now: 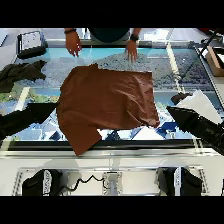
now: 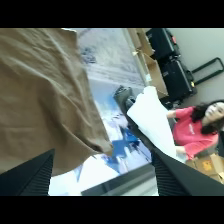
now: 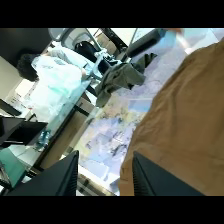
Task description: Fold the shirts.
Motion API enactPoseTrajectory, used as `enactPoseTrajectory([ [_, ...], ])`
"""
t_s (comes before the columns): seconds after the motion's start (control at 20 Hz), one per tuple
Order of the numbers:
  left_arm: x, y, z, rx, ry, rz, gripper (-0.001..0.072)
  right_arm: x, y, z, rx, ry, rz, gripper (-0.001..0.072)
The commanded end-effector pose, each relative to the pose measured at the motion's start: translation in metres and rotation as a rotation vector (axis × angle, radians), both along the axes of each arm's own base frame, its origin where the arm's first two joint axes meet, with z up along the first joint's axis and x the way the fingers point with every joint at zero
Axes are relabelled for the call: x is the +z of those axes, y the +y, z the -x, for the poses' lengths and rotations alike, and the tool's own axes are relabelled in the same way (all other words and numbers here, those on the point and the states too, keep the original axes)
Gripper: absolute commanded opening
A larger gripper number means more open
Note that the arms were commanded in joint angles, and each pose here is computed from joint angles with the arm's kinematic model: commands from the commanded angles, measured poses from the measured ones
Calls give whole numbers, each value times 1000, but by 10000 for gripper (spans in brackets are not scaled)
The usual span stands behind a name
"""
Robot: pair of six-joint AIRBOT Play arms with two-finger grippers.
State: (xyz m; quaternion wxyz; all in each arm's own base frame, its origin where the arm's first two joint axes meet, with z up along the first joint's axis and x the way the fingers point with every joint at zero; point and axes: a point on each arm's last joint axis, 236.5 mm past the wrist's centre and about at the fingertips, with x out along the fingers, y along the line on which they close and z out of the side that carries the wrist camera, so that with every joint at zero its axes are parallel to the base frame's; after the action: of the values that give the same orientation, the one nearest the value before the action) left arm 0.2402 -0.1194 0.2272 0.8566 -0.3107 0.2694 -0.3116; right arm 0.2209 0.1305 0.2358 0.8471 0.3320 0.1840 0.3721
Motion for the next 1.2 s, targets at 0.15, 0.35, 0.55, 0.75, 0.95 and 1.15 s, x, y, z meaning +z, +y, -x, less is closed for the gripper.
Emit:
enactPoseTrajectory([
  [0.15, -8, 105, -83, 458, -57, -84, 201, -83, -38, -9, -163, 304, 208, 368],
  [0.35, -55, 103, -137, 277, 169, -55, 250, -128, -40, -2, -162, 439, 210, 368],
  [0.55, -53, 80, -205, 116, 234, -97, 250, -170, -21, 7, -112, 562, 67, 369],
  [0.75, -46, 82, -265, 154, 209, -434, 250, -206, 1, 22, -56, 662, -59, 369],
  [0.95, -37, 103, -313, 275, 167, -651, 250, -237, 10, 22, -90, 722, -142, 369],
  [1.15, -94, 115, -339, 292, 276, -652, 239, -238, 18, 15, -112, 722, -231, 368],
])
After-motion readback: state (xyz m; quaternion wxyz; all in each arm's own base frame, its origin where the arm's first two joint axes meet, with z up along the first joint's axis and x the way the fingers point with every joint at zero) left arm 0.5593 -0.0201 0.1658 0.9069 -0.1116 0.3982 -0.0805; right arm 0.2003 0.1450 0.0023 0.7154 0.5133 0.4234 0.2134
